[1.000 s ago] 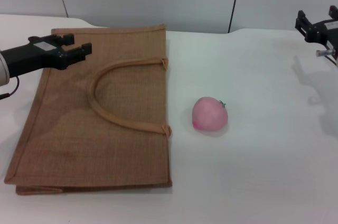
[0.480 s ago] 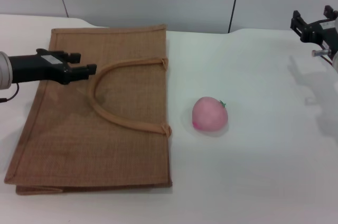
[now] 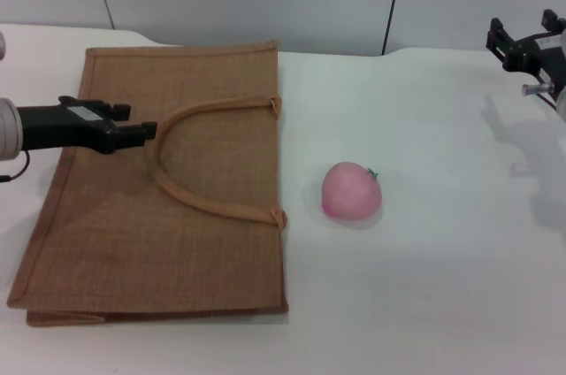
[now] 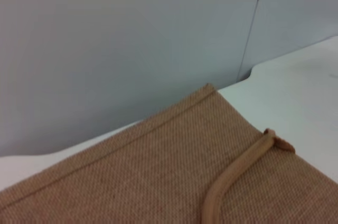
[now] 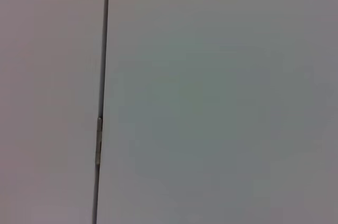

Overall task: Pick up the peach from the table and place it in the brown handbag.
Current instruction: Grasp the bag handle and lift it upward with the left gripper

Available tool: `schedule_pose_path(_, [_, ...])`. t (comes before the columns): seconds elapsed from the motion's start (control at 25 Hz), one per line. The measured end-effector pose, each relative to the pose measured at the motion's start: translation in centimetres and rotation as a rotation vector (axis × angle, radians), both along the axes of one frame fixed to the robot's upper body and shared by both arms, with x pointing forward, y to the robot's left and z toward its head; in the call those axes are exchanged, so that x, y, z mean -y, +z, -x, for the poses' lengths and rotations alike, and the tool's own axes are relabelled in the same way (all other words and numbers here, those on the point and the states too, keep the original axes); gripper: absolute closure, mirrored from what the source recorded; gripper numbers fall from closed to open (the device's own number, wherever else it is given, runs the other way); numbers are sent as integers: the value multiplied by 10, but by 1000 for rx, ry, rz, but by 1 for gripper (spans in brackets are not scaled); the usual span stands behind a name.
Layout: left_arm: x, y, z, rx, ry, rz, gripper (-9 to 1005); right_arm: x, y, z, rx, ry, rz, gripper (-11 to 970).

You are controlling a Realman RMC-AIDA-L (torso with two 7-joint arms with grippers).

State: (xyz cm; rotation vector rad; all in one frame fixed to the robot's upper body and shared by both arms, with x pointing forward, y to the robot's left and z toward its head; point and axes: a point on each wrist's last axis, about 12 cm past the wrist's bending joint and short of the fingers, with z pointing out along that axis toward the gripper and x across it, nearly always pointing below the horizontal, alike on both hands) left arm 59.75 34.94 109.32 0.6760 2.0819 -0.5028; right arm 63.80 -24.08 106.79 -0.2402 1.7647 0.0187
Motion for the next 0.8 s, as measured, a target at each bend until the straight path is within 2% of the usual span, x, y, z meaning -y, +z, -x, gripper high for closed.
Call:
schedule_pose_path(0.36, [10, -9, -2, -18, 5, -8, 399, -5, 1, -1, -14, 15, -4, 197])
schedule_pose_path(0.8, [11, -15, -3, -36, 28, -23, 399, -7, 1, -1, -20, 21, -5, 200])
